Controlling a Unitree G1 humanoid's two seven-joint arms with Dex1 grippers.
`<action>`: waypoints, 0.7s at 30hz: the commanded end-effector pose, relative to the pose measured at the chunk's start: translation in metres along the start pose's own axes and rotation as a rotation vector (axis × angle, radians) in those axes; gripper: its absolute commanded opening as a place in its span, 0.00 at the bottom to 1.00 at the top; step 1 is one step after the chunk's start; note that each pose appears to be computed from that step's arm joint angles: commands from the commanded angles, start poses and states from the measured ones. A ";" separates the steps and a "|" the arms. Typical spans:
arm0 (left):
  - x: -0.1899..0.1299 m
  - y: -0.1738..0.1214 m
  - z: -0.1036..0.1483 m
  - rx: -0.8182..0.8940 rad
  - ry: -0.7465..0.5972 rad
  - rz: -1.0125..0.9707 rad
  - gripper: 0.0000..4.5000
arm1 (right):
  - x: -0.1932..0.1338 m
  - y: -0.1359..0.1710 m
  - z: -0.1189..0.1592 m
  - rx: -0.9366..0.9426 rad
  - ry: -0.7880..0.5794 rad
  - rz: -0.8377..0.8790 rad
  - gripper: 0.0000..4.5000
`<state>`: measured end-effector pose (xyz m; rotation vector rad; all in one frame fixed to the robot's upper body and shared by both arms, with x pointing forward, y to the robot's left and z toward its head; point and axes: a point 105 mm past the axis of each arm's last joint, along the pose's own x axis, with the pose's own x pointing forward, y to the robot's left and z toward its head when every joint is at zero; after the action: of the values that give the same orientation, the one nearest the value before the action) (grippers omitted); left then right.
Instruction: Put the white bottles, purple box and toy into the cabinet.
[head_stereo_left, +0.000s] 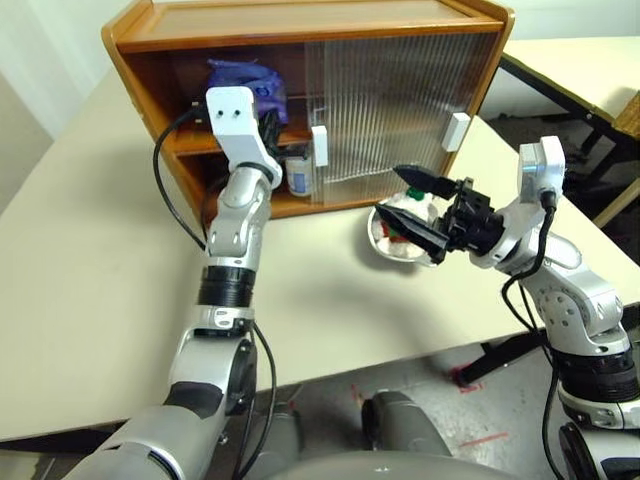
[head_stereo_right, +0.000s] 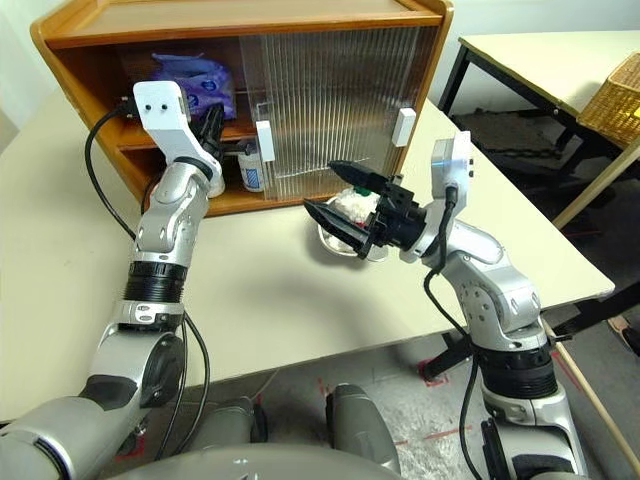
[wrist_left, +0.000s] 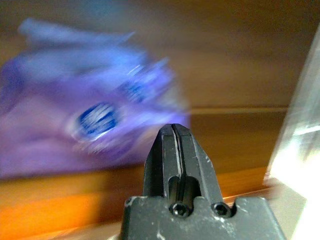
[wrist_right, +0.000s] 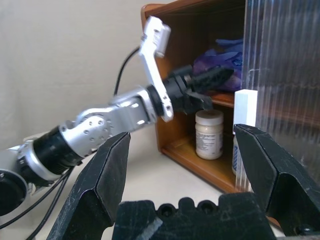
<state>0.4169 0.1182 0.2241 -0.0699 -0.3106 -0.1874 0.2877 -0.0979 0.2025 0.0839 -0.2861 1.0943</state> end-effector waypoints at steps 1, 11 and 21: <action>-0.011 0.003 0.014 0.018 -0.028 -0.034 0.00 | 0.001 -0.003 0.001 -0.005 0.001 0.003 1.00; -0.050 -0.032 0.022 -0.023 -0.013 -0.356 0.00 | 0.009 -0.005 0.005 -0.006 0.005 0.040 1.00; -0.043 -0.091 -0.009 -0.068 0.000 -0.476 0.00 | 0.009 0.003 0.007 0.000 0.008 0.026 1.00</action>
<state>0.3594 0.0395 0.2078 -0.0894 -0.3099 -0.6771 0.2900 -0.0916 0.2113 0.0738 -0.2863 1.1136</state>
